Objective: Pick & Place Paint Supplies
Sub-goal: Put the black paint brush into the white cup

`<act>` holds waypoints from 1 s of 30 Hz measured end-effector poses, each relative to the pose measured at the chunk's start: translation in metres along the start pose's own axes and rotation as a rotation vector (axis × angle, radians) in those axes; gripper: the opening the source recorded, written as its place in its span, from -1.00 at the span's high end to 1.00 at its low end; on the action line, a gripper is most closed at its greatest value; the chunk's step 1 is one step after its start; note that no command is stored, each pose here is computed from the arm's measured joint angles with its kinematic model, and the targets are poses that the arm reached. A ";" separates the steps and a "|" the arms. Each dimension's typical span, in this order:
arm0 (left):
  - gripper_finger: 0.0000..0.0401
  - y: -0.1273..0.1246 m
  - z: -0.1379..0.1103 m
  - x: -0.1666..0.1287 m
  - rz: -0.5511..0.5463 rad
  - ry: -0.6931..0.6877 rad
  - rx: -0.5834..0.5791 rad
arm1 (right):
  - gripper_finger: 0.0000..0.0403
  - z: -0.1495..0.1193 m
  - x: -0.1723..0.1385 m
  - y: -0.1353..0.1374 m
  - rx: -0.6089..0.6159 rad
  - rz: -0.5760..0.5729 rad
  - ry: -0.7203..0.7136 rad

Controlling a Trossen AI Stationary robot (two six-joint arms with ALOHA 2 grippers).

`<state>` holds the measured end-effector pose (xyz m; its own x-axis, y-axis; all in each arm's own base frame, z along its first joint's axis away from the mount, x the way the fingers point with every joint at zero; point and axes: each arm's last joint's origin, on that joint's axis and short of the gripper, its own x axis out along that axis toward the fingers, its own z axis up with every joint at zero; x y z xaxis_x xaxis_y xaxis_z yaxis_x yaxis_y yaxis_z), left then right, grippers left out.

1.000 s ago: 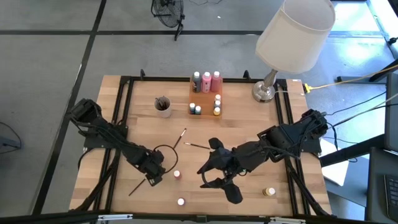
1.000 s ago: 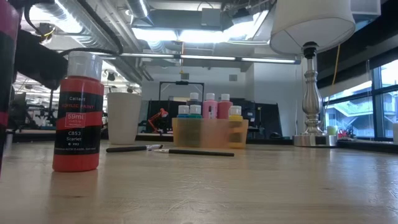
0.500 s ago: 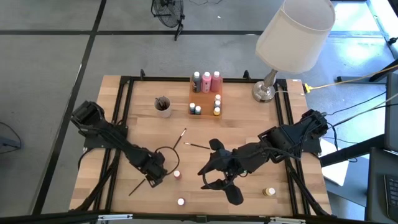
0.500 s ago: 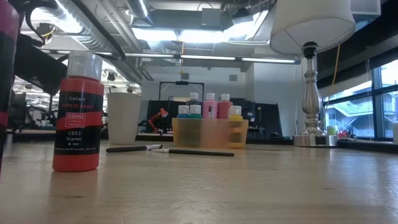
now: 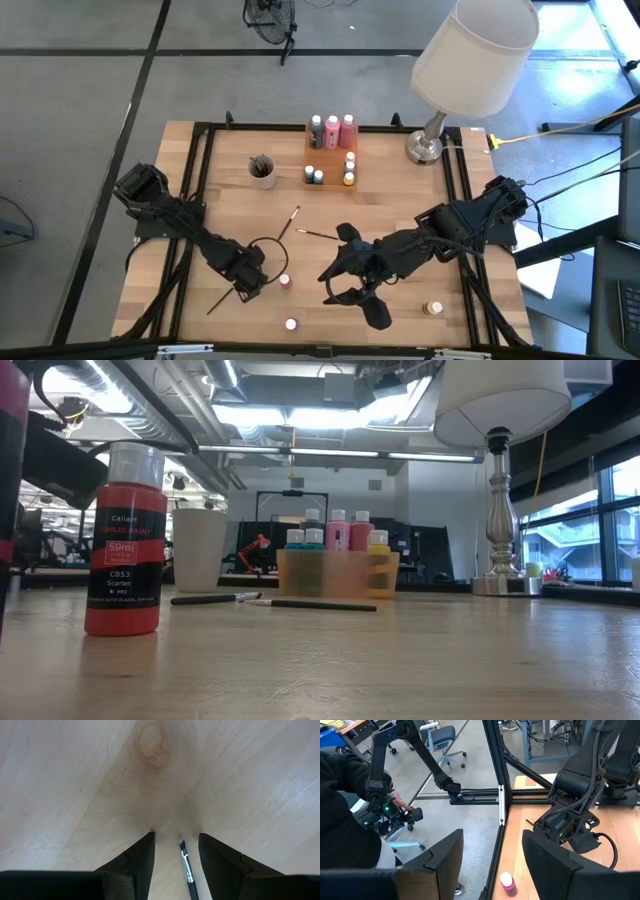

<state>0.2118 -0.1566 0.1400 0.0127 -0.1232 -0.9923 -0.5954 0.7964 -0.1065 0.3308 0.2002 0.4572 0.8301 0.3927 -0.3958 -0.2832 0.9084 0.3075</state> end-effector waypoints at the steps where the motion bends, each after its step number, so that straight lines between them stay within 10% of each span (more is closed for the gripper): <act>1: 0.26 0.000 0.000 0.001 0.004 0.002 -0.001 | -0.03 0.000 0.000 0.000 0.000 0.000 0.000; 19: 0.29 -0.001 0.001 0.012 0.056 0.037 -0.008 | -0.03 -0.001 0.000 0.003 -0.010 0.005 0.004; 30: 0.63 0.004 0.007 0.012 0.067 0.054 -0.018 | -0.03 -0.001 0.000 0.002 -0.010 0.005 0.004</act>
<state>0.2157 -0.1506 0.1274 -0.0708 -0.1026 -0.9922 -0.6078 0.7932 -0.0387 0.3293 0.2026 0.4570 0.8267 0.3979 -0.3979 -0.2924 0.9079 0.3006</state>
